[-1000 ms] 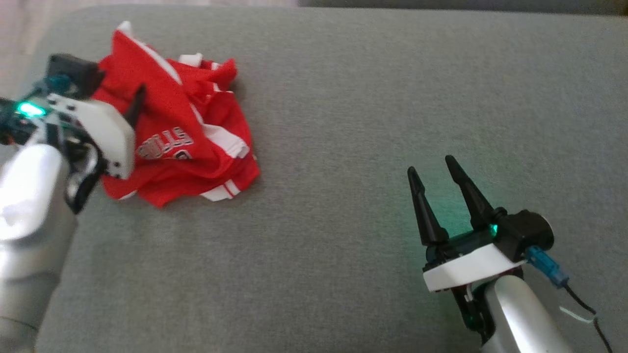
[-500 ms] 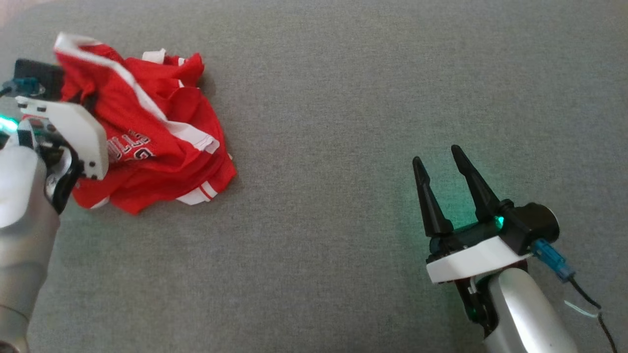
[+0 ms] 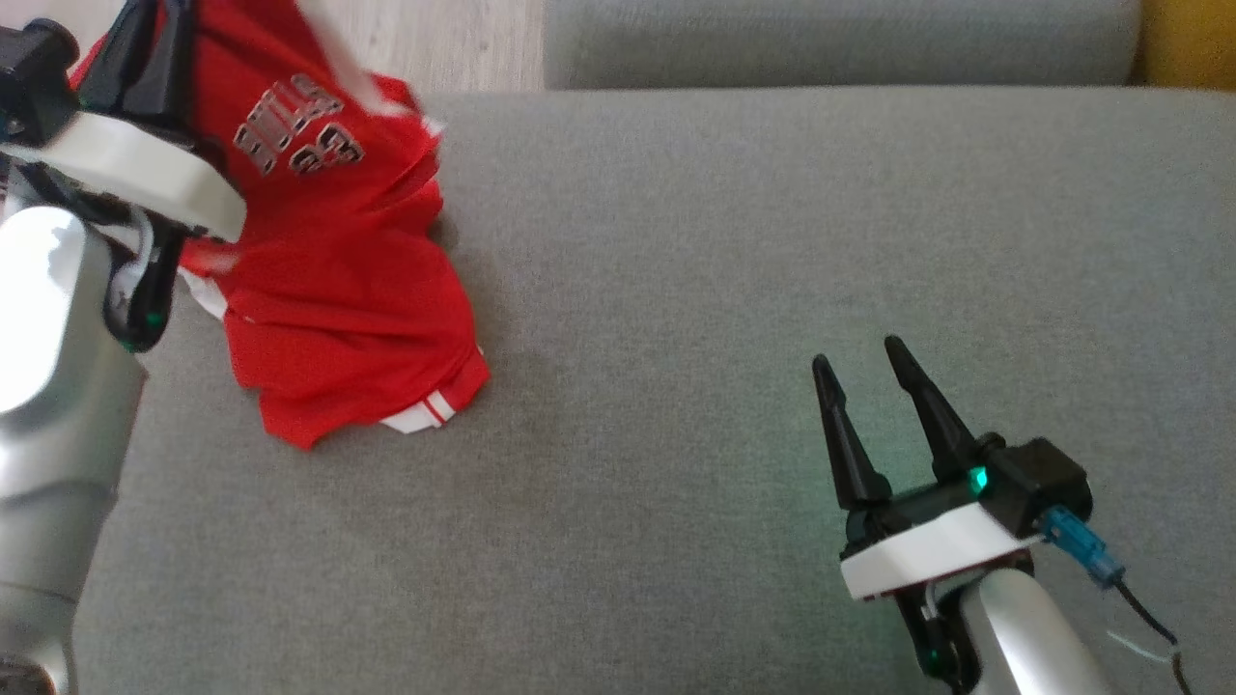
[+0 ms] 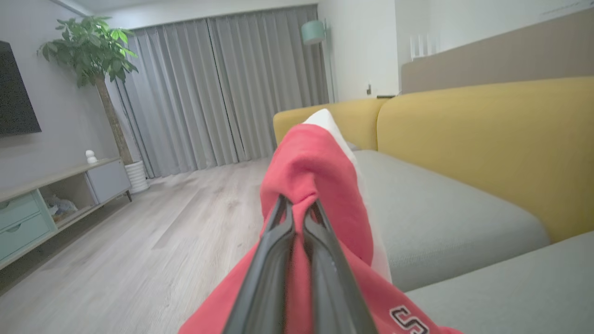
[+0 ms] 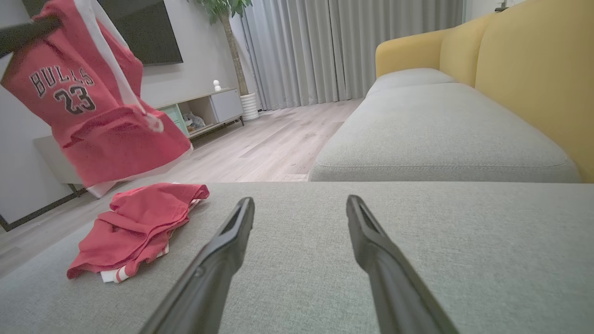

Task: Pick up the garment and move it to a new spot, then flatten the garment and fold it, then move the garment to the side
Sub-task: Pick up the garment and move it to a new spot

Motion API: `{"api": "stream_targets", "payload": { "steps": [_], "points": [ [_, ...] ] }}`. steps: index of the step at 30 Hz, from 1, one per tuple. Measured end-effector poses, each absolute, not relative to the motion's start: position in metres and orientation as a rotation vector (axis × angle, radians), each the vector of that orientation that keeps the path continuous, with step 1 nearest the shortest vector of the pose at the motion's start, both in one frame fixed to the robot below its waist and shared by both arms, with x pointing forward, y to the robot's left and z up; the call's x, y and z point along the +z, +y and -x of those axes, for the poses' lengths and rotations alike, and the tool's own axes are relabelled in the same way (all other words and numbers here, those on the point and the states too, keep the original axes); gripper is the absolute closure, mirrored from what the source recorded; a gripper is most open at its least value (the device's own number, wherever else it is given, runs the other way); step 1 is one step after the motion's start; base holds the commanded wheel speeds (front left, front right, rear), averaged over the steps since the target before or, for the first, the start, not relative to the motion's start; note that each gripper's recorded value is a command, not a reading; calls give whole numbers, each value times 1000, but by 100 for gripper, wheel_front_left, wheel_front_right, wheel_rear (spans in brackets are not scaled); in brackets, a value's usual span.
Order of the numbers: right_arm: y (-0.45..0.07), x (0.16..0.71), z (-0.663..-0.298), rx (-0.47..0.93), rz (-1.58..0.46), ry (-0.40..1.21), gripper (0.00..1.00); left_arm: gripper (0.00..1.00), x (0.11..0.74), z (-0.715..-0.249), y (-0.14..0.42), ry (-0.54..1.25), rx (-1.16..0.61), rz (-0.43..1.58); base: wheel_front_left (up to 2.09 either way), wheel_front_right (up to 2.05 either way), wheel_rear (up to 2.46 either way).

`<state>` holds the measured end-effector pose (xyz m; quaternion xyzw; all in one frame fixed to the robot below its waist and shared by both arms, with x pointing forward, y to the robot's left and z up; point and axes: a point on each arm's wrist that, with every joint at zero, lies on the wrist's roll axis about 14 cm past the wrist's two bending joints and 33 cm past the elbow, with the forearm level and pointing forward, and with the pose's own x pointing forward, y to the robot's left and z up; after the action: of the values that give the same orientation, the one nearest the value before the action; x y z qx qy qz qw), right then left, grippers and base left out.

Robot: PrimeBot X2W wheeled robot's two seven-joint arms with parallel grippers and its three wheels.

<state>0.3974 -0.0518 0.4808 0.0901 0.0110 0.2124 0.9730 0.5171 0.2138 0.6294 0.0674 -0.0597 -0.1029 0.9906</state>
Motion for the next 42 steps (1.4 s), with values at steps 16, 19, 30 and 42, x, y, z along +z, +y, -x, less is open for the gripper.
{"api": "stream_targets", "payload": {
  "steps": [16, 19, 30, 42],
  "points": [
    [-72, 502, -379, 372, -186, -34, 0, 100, 688, -460, 126, -295, -423, -100, 0, 0, 0],
    [-82, 503, -377, 342, -185, -40, 0, 100, 683, -456, 97, -281, -496, -91, 0, 0, 0],
    [-142, 513, -372, 160, -227, -83, 0, 100, 642, -458, -22, -178, -781, -23, 0, 0, 0],
    [-191, 515, -358, -7, -267, -92, 0, 100, 598, -515, -114, -100, -936, -2, 0, 0, 0]
  ]
}}
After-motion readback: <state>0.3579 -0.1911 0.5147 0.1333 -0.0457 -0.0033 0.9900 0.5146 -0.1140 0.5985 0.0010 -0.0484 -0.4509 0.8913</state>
